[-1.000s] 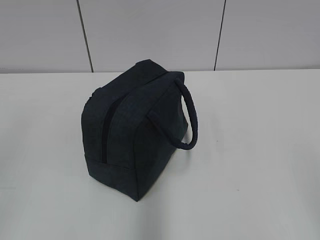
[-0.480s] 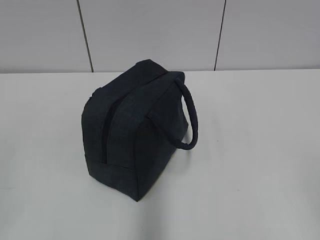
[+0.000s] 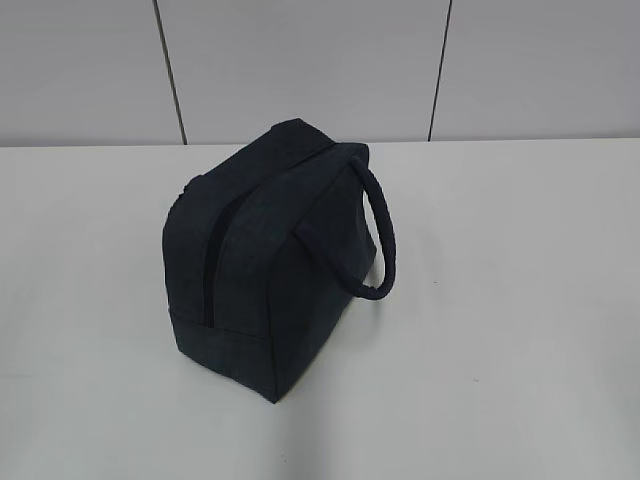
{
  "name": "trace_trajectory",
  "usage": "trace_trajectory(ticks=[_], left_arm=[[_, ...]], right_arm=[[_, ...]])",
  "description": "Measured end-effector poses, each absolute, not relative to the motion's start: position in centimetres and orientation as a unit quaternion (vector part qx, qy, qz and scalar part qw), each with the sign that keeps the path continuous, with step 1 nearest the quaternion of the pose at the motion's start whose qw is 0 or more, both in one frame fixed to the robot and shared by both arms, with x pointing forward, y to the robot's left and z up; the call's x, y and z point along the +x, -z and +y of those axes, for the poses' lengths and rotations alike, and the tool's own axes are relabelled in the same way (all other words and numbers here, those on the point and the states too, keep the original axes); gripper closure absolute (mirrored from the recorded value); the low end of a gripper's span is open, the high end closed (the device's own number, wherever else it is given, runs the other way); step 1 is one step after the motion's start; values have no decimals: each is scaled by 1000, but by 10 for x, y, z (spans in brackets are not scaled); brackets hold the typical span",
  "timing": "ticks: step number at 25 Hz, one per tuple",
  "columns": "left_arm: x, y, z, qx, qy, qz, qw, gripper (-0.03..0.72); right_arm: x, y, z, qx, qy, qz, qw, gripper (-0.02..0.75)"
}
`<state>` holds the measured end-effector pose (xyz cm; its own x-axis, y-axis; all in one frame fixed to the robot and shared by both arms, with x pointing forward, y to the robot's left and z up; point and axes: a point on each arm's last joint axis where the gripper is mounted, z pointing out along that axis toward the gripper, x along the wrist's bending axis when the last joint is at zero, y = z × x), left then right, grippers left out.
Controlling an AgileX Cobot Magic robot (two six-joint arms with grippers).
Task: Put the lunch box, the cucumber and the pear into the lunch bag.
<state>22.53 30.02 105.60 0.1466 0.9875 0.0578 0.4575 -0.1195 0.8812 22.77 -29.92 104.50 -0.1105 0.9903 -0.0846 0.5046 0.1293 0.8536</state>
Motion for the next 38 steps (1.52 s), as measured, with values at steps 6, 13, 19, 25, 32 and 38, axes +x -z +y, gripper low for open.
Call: trace_trajectory(ticks=[6,13,19,25,32,38], left_arm=[[225,-1056,300,658,-355,548,374,447],[225,-1056,300,658,-355,548,374,448],[225,-1056,300,649,-361,559,368,448],[225,-1056,299,633,-372,578,357,448],[225,-1056,299,633,-372,577,357,448],[225,-1056,299,633,-372,577,357,448]], right_arm=[[228,-1045,-299,565,-342,662,355,454],[228,-1045,-299,565,-342,662,355,454],[228,-1045,-299,566,-342,661,355,454],[228,-1045,-299,566,-342,661,355,454],[228,-1045,-299,566,-342,661,355,454],[228,-1045,-299,566,-342,661,355,454]])
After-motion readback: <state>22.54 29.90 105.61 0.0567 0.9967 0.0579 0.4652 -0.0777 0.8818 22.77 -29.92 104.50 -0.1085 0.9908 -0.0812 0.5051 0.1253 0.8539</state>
